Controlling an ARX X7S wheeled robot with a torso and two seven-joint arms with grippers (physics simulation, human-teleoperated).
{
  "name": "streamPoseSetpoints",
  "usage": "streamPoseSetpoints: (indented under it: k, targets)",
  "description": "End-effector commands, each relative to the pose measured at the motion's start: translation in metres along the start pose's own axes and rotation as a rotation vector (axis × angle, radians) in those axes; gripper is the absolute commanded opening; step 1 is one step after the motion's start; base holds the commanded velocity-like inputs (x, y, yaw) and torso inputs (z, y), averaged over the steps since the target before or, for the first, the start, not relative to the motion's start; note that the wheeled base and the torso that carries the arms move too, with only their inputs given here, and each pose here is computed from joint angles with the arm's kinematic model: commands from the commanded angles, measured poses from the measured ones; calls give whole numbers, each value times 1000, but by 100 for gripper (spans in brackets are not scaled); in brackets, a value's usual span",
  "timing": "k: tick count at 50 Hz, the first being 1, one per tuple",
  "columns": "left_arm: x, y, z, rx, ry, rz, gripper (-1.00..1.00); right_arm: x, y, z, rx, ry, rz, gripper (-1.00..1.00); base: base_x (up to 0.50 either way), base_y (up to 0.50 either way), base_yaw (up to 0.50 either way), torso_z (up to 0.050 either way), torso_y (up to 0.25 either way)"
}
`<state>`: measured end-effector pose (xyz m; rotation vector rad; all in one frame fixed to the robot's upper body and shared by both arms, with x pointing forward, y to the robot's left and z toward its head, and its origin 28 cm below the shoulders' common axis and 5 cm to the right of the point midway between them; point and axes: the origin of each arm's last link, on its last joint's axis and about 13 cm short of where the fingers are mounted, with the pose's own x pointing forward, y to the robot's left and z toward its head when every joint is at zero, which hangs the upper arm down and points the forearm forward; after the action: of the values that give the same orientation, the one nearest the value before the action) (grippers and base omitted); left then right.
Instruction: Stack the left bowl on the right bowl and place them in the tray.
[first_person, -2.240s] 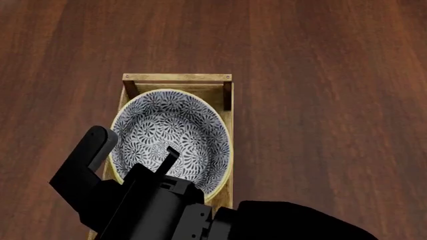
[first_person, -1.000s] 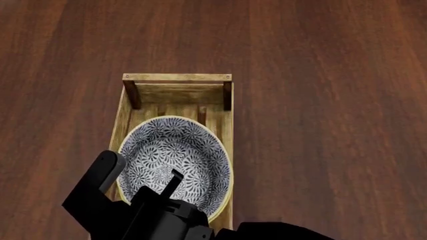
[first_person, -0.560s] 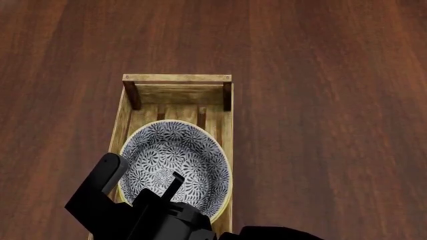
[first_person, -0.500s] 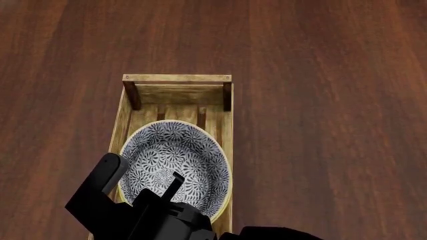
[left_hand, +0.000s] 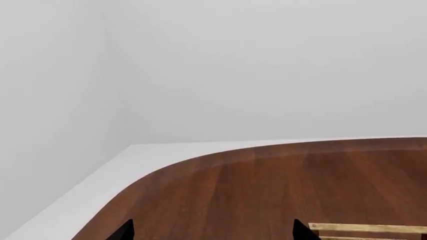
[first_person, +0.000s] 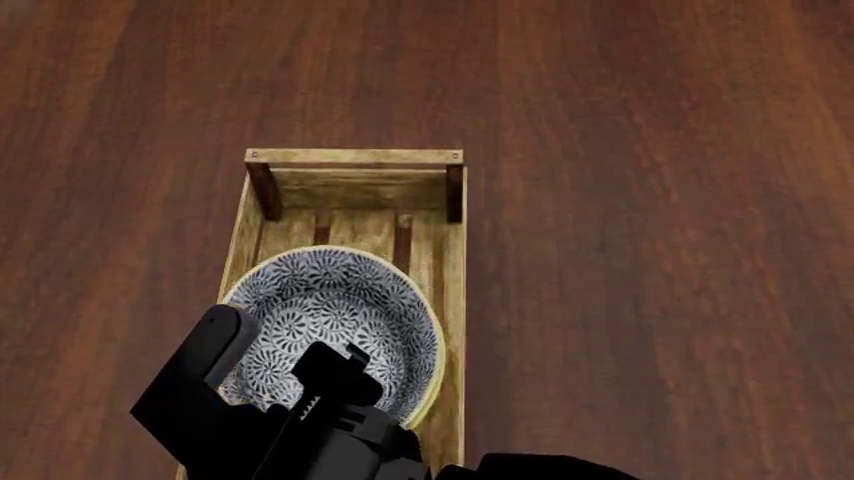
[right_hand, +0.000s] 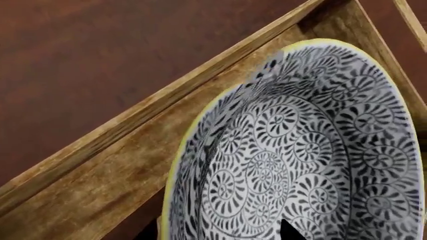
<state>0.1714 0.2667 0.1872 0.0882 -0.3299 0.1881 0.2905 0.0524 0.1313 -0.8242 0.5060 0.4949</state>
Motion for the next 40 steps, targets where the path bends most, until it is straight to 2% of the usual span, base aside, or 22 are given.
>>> streamPoseSetpoints:
  k: [1, 24, 40]
  targets:
    - [0, 0, 0, 0, 1, 0, 100, 8, 4, -13, -59, 36, -7, 100, 0, 4, 4, 0, -10]
    - [-1, 0, 1, 2, -2, 3, 100, -3, 8, -6, -69, 17, -6, 100, 1, 1, 2, 0, -3]
    - [-2, 0, 2, 0, -5, 4, 100, -22, 8, 5, -30, -38, -9, 100, -1, 0, 0, 0, 0]
